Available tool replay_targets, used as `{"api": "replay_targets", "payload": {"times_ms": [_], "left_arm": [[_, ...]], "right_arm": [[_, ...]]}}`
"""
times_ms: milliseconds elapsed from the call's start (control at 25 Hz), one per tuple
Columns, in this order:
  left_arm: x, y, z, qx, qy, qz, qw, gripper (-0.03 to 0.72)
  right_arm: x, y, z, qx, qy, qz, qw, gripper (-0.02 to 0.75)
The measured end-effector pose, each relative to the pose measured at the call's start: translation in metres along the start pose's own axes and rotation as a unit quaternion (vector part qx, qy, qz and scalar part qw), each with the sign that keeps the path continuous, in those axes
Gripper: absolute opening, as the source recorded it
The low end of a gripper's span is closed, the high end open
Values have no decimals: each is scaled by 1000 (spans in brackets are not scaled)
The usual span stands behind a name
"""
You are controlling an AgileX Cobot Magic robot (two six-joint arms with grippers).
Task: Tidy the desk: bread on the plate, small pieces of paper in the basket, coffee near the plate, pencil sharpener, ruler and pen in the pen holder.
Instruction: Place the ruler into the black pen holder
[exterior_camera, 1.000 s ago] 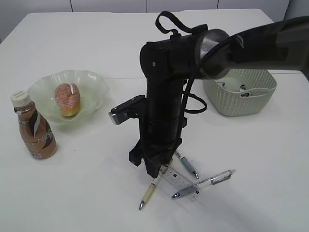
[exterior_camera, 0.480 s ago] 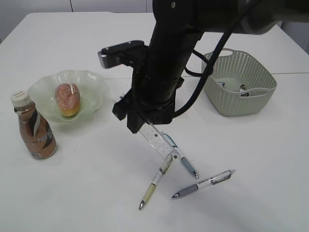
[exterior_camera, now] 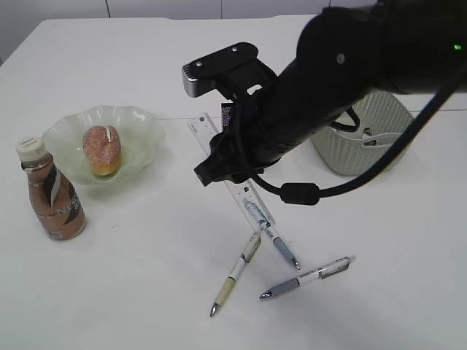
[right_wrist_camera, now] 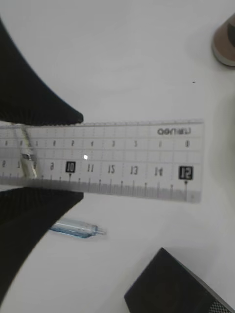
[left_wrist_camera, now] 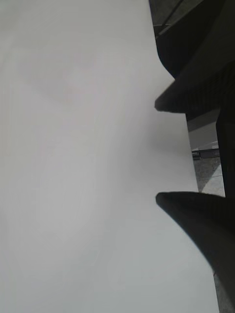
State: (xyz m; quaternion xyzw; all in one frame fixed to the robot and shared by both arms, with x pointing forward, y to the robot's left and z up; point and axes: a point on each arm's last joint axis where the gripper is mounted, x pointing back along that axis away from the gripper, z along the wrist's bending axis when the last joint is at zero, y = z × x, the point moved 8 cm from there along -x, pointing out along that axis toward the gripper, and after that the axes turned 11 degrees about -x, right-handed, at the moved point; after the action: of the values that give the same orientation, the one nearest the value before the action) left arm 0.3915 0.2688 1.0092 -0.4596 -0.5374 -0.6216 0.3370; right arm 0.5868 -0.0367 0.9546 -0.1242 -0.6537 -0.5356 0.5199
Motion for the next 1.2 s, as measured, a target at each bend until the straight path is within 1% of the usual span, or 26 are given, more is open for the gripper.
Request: {"api": "replay_targets", "payload": {"times_ms": [40, 120, 320, 440, 600, 720, 840, 1120, 1200], "left_arm": [[0, 0, 0, 0, 0, 0, 1000, 380], [0, 0, 0, 0, 0, 0, 1000, 409], [0, 0, 0, 0, 0, 0, 1000, 384], [0, 0, 0, 0, 0, 0, 1000, 381], [0, 0, 0, 0, 0, 0, 1000, 380], [0, 0, 0, 0, 0, 0, 1000, 380], [0, 0, 0, 0, 0, 0, 1000, 380], [0, 0, 0, 1, 0, 0, 1000, 380], [0, 0, 0, 1, 0, 0, 1000, 380]], "right_arm": [[-1, -2, -1, -1, -2, -16, 1000, 282], [-3, 2, -4, -2, -5, -57, 998, 282], [-2, 23, -13, 0, -17, -142, 990, 282], [6, 42, -30, -11, -31, -197, 980, 282], [20, 63, -57, -38, -52, -267, 962, 282], [32, 78, -72, -47, -66, -319, 944, 282], [41, 92, -75, -45, -71, -371, 925, 282], [24, 102, -84, -44, -84, -436, 895, 282], [16, 105, -87, -50, -86, -444, 890, 282]]}}
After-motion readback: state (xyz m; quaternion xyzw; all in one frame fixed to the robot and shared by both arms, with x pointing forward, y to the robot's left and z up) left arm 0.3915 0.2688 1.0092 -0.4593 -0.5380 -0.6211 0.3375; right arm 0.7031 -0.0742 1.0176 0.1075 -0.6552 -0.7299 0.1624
